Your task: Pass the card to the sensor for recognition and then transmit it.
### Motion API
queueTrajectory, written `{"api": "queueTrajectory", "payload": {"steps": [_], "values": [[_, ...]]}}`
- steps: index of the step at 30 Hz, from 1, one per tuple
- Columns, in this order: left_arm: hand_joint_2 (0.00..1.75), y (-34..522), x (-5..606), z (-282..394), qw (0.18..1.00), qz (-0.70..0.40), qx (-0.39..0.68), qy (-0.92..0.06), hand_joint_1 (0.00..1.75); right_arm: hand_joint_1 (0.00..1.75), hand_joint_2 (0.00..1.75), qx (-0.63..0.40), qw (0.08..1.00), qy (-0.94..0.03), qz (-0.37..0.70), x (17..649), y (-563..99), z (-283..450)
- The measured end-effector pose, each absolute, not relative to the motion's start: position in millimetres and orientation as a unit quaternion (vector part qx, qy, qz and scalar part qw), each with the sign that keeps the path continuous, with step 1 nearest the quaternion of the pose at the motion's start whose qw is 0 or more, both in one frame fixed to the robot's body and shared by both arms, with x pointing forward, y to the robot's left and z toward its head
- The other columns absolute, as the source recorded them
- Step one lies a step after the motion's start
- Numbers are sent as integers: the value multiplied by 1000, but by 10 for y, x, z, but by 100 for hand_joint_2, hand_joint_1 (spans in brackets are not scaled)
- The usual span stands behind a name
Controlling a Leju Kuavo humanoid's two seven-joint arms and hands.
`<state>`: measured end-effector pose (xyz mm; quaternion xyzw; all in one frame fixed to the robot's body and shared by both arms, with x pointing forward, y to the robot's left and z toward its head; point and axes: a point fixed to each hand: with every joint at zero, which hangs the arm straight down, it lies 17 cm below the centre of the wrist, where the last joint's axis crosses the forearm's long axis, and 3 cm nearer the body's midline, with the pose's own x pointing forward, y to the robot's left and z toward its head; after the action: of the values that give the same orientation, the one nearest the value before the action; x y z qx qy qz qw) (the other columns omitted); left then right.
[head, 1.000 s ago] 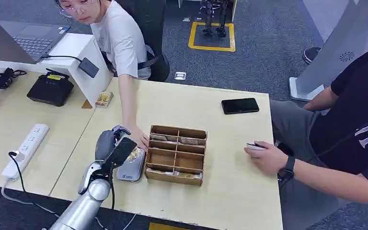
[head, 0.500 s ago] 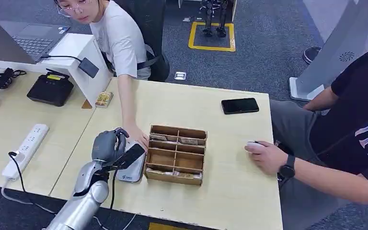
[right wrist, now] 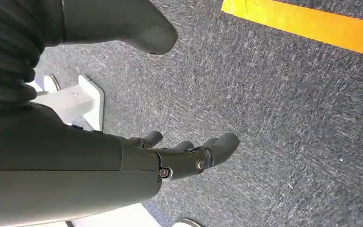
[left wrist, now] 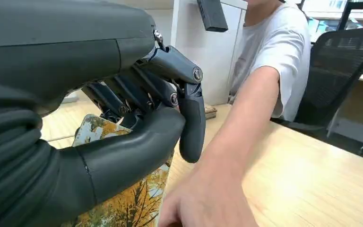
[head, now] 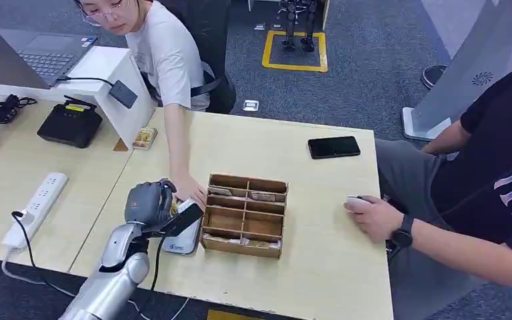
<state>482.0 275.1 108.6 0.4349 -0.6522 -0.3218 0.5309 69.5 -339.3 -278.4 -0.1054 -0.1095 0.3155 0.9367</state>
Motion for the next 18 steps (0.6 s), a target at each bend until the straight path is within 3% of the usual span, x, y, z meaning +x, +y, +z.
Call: {"api": "queueTrajectory", "payload": {"steps": [18], "values": [[175, 2752, 4823, 1088, 531, -322, 435, -652, 175, 0, 175, -105, 937, -110, 315, 696, -3393, -2784]]}}
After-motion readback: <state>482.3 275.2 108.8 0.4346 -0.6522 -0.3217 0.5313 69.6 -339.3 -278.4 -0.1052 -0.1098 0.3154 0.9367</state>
